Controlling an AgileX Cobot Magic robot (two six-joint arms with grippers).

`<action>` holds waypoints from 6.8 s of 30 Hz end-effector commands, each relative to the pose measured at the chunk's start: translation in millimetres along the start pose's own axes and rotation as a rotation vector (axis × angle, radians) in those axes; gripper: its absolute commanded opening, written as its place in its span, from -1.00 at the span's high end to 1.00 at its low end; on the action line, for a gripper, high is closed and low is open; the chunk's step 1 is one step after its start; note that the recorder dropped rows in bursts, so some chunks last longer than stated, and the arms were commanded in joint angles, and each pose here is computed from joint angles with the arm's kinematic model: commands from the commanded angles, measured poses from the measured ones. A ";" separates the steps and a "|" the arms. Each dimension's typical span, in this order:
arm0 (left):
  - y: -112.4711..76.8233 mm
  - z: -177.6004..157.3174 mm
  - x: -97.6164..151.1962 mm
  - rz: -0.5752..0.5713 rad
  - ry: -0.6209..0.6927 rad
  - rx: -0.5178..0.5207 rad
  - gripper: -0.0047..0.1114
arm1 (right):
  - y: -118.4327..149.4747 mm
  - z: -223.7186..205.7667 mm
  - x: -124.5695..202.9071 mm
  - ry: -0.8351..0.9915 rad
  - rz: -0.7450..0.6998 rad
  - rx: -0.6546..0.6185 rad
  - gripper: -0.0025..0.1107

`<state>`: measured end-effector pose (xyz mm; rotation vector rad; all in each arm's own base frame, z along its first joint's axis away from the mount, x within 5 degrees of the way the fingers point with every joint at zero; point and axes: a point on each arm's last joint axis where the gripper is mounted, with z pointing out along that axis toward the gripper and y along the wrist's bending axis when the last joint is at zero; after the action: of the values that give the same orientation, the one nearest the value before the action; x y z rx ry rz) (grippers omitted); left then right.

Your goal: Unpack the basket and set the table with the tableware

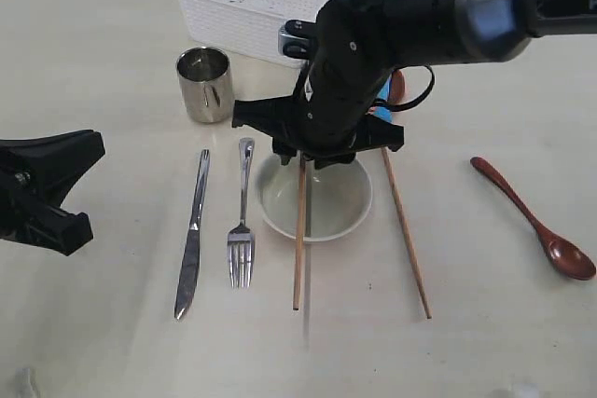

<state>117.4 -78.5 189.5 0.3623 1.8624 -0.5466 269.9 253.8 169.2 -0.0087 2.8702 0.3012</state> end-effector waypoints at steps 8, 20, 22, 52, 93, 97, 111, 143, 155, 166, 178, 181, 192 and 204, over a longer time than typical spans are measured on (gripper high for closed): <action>0.1 -1.1 1.7 0.000 0.002 0.002 0.92 | -25.3 -79.7 -3.2 -0.092 -0.194 0.179 0.25; 0.1 -1.1 1.7 0.000 0.002 0.002 0.92 | -88.7 -64.9 7.4 0.048 -0.206 0.205 0.25; 0.1 -1.1 1.7 0.000 0.002 0.002 0.92 | -97.9 -56.1 12.5 0.060 -0.221 0.194 0.25; 0.1 -1.1 1.7 0.000 0.002 0.002 0.92 | -110.4 23.8 38.7 0.149 -0.250 0.117 0.27; 0.1 -1.1 1.7 0.000 0.002 0.002 0.92 | -77.7 -93.6 28.9 -0.073 -0.045 -0.074 0.96; 0.1 -1.1 1.7 0.000 0.002 0.002 0.92 | -52.5 -75.7 24.1 -0.055 -0.035 -0.091 0.96; 0.1 -1.1 1.7 0.000 0.002 0.002 0.92 | -34.7 -25.7 16.4 0.005 0.000 -0.087 0.96; 0.1 -1.1 1.7 0.000 0.002 0.002 0.92 | -36.8 -25.6 19.2 0.035 -0.024 -0.065 0.96; 0.1 -1.1 1.7 0.000 0.002 0.002 0.92 | -36.2 -25.6 18.4 0.025 -0.035 -0.072 0.96; 0.1 -1.1 1.7 0.000 0.002 0.002 0.92 | -39.5 -25.7 23.2 0.079 -0.031 -0.037 0.96; 0.1 -1.1 1.7 0.000 0.002 0.002 0.92 | -35.8 -25.8 25.0 0.083 -0.010 -0.057 0.96; 0.1 -1.1 1.7 0.000 0.002 0.002 0.92 | -35.9 -25.8 25.1 0.085 -0.010 -0.056 0.96; 0.1 -1.1 1.7 0.000 0.002 0.002 0.92 | -35.5 -25.8 24.1 0.073 -0.035 -0.062 0.94; 0.1 -1.1 1.7 -0.002 0.002 0.002 0.92 | -34.5 -26.5 20.9 0.037 0.002 -0.072 0.12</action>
<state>117.4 -78.5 189.5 0.3623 1.8624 -0.5466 242.2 212.7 179.1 -0.0135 2.9263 0.3935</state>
